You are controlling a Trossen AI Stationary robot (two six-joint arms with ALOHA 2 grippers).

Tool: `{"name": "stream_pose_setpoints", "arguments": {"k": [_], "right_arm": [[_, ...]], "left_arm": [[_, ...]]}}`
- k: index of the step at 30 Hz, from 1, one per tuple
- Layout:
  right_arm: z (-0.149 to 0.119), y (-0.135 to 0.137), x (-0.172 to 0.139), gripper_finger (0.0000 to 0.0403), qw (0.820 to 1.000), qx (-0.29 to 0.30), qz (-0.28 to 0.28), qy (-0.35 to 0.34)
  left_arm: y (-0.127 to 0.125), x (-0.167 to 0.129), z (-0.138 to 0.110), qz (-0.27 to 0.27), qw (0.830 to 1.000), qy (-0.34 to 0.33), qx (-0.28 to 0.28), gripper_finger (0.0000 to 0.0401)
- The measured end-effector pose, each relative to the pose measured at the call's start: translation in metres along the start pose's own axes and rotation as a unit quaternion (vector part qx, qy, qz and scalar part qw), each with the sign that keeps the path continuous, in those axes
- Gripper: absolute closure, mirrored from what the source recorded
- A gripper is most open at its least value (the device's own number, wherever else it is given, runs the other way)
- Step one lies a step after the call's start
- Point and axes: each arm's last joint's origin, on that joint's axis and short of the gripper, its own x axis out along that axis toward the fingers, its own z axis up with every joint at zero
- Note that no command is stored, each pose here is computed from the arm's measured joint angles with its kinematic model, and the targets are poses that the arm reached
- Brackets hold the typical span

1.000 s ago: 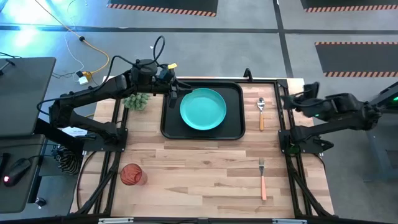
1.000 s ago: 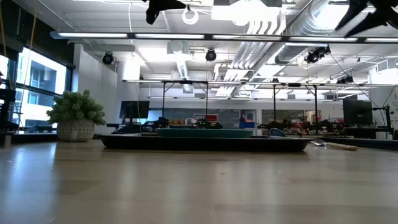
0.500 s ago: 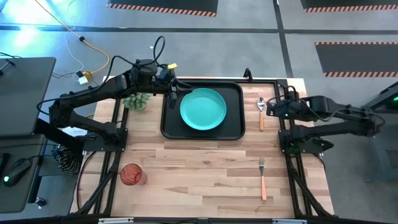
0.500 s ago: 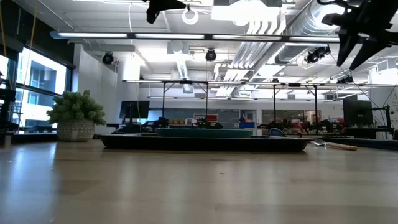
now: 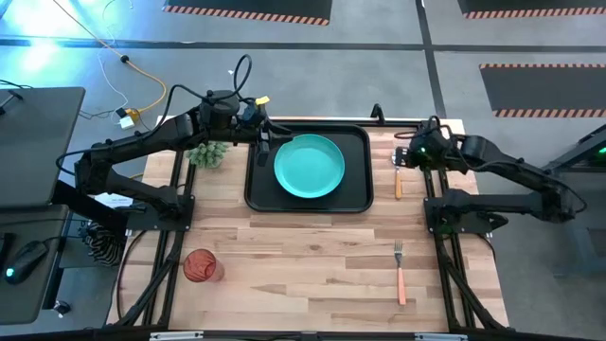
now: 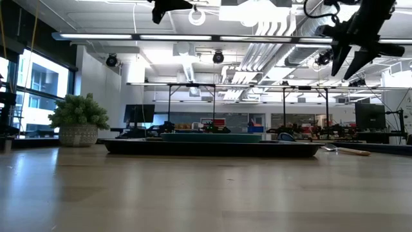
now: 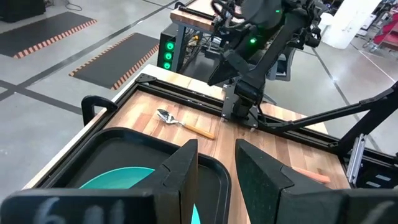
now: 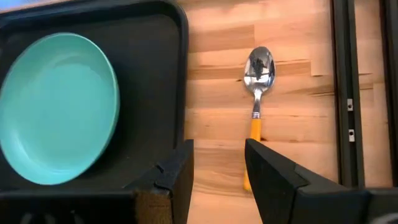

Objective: Pick and place plate/cup/fork/spoon on tray
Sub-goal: Put the spoon onto the black tray

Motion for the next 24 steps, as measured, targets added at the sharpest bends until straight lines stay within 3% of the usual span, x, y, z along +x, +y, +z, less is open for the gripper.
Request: {"name": "stream_pose_setpoints", "arguments": {"k": [24], "right_arm": [[0.018, 0.014, 0.05, 0.0268, 0.99, -0.06, -0.068, 0.108]], "left_arm": [[0.0, 0.0, 0.0, 0.0, 1.0, 0.001, 0.0, 0.0302]]}}
